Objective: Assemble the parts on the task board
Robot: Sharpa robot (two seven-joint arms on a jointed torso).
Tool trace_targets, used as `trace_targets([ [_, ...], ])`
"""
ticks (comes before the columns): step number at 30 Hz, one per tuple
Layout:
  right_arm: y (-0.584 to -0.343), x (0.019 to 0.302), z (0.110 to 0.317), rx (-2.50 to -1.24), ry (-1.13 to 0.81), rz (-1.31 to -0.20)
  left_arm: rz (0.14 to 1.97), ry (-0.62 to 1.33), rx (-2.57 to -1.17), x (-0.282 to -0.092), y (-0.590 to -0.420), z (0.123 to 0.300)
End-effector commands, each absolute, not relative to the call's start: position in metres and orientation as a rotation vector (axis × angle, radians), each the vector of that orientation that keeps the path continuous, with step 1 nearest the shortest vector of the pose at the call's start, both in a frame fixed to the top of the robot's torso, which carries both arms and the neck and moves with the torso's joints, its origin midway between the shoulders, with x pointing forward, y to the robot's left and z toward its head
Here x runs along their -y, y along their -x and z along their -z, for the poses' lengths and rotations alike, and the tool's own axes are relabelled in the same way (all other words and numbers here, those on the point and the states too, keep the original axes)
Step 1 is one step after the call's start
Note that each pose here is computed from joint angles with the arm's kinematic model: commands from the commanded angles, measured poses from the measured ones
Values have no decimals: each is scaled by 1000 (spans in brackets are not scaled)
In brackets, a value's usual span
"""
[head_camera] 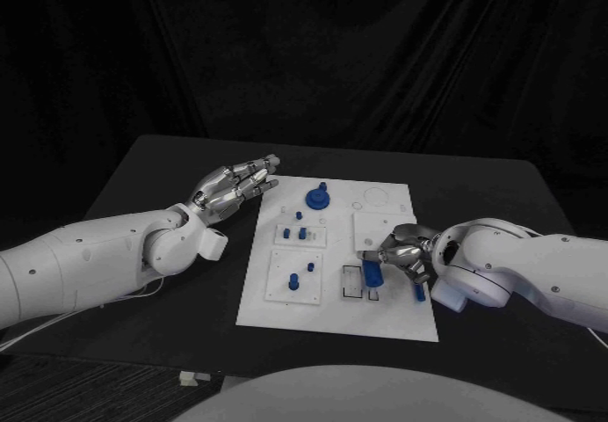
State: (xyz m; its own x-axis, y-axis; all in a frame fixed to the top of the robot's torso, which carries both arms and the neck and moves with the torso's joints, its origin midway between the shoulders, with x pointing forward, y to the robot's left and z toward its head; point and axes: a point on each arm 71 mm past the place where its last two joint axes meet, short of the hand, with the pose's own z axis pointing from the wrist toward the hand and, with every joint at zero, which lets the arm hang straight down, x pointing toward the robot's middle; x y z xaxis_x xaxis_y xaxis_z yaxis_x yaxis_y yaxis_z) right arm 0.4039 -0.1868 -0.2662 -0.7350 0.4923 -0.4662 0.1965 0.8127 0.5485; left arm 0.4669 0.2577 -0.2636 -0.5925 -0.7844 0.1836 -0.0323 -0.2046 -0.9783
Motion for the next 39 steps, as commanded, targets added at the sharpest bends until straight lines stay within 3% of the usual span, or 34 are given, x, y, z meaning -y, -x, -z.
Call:
trace_targets([
  [1,-403,186,271,-2394,-510,-578,1885,963,-1509,-256,-466,262],
  [39,-393,163,284,-2491,-344,-542,1891,971,-1535,-255,-466,264],
])
